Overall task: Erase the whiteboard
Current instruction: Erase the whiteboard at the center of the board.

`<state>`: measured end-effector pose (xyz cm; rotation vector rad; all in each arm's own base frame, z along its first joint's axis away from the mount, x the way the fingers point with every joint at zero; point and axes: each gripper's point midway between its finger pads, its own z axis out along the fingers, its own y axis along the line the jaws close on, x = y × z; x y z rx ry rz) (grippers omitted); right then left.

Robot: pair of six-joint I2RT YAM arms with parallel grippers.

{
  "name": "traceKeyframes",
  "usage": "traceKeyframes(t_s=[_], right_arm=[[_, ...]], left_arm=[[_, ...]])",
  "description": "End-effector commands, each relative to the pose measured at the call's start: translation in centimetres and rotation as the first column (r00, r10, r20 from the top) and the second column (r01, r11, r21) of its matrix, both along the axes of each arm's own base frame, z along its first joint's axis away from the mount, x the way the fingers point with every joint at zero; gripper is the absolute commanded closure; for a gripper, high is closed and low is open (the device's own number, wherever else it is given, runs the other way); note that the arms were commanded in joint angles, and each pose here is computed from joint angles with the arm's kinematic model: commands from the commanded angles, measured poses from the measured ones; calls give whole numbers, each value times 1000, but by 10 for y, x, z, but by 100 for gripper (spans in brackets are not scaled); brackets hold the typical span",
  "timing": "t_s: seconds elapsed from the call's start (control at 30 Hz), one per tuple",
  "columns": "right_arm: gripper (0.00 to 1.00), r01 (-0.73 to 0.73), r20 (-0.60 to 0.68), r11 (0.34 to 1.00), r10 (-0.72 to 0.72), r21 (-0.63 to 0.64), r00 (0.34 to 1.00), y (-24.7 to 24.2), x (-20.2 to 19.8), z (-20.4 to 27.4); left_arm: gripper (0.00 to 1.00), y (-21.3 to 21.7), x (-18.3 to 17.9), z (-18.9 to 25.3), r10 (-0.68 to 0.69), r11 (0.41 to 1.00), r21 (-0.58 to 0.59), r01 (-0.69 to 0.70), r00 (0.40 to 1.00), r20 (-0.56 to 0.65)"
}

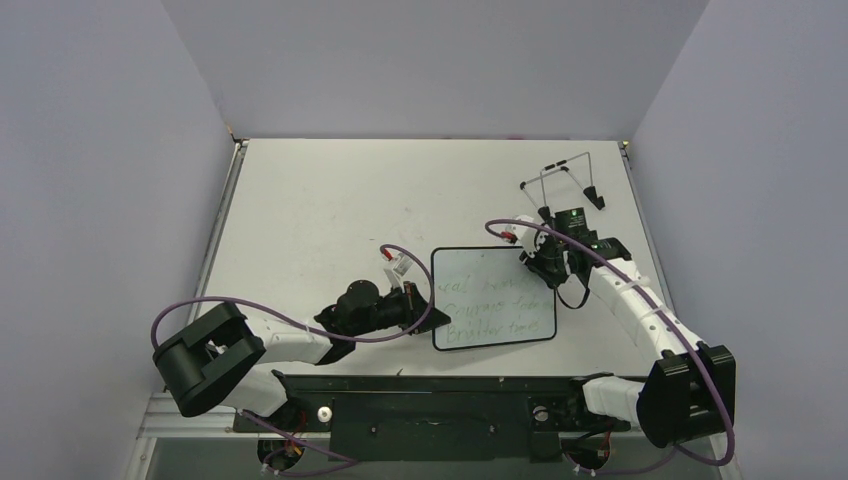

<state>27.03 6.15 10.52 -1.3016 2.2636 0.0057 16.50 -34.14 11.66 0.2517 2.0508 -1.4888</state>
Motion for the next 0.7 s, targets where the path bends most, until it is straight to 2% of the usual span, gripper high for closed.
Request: traceKeyframes(t_s=[0.0,0.07,0.17,0.27,0.33,0.43,0.47,0.53,0.67], right_arm=[[100,174,145,985,-173,9,974,-23,31,21],[100,101,100,995,-103,20,990,-15,22,18],[100,-115,-11,990,116,77,993,13,-8,9],[100,-197,-23,974,201,110,979,30,-17,10],[100,-166,17,980,166,107,986,31,-7,13],[100,39,107,996,-47,75,993,10,19,19],[100,115,167,992,-121,42,978,-3,32,26],[100,226,191,974,-228,31,955,-20,39,27],[100,181,140,983,-179,-5,974,-23,30,21]], left_arm=[[100,-7,3,22,-33,999,-27,36,992,121],[100,-7,3,22,-37,999,-26,40,992,121],[100,-7,3,24,-41,999,-22,44,992,122],[100,-7,3,23,-42,999,-17,45,992,121],[100,-7,2,23,-43,999,-18,45,991,125],[100,-8,4,23,-42,999,-19,45,991,127],[100,-9,4,24,-41,999,-23,45,991,129],[100,-11,4,24,-44,998,-27,48,991,129],[100,-11,5,23,-40,999,-30,45,991,125]])
